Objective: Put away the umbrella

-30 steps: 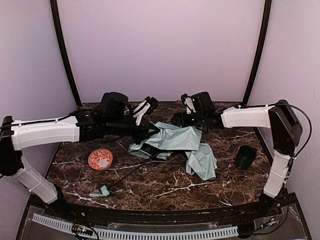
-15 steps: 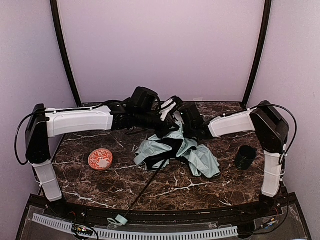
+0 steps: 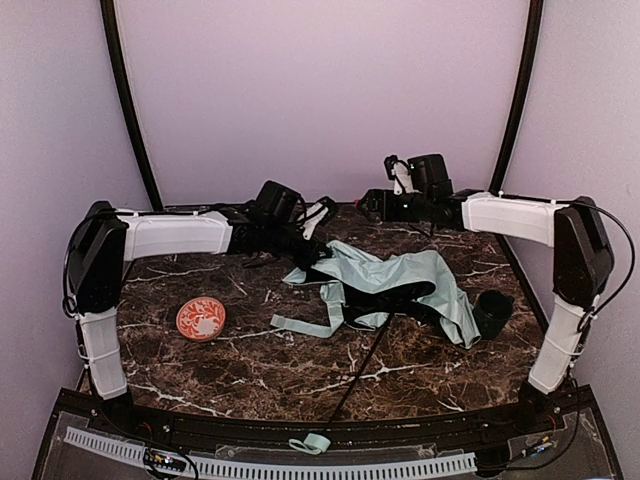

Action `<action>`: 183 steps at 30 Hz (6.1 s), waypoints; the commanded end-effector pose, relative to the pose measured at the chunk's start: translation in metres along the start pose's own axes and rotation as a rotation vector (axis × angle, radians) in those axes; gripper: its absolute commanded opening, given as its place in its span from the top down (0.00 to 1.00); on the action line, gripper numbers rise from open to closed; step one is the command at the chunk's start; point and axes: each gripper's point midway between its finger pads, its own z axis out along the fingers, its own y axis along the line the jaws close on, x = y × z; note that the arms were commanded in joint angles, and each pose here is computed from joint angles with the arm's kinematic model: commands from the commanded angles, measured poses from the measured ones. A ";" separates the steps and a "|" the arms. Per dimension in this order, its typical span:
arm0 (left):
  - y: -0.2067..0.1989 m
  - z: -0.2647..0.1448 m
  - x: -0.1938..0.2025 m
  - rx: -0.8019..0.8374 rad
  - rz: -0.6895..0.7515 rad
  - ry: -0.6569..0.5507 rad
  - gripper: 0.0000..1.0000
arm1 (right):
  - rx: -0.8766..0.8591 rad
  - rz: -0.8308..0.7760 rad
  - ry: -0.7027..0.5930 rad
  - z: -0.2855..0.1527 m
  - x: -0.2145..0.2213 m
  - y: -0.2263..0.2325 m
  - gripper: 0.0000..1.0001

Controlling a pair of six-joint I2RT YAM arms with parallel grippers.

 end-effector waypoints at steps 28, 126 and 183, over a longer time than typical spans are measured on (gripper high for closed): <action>0.065 -0.099 0.060 -0.287 -0.598 -0.283 1.00 | 0.117 -0.088 0.452 -0.030 0.221 0.116 0.21; -0.107 -0.187 -0.092 0.117 0.398 -0.840 0.24 | -0.264 -0.461 -0.404 -0.307 -0.153 0.159 1.00; 0.029 -0.120 -0.060 -0.304 0.731 -0.502 1.00 | -0.652 -0.939 0.063 -0.271 0.064 0.185 1.00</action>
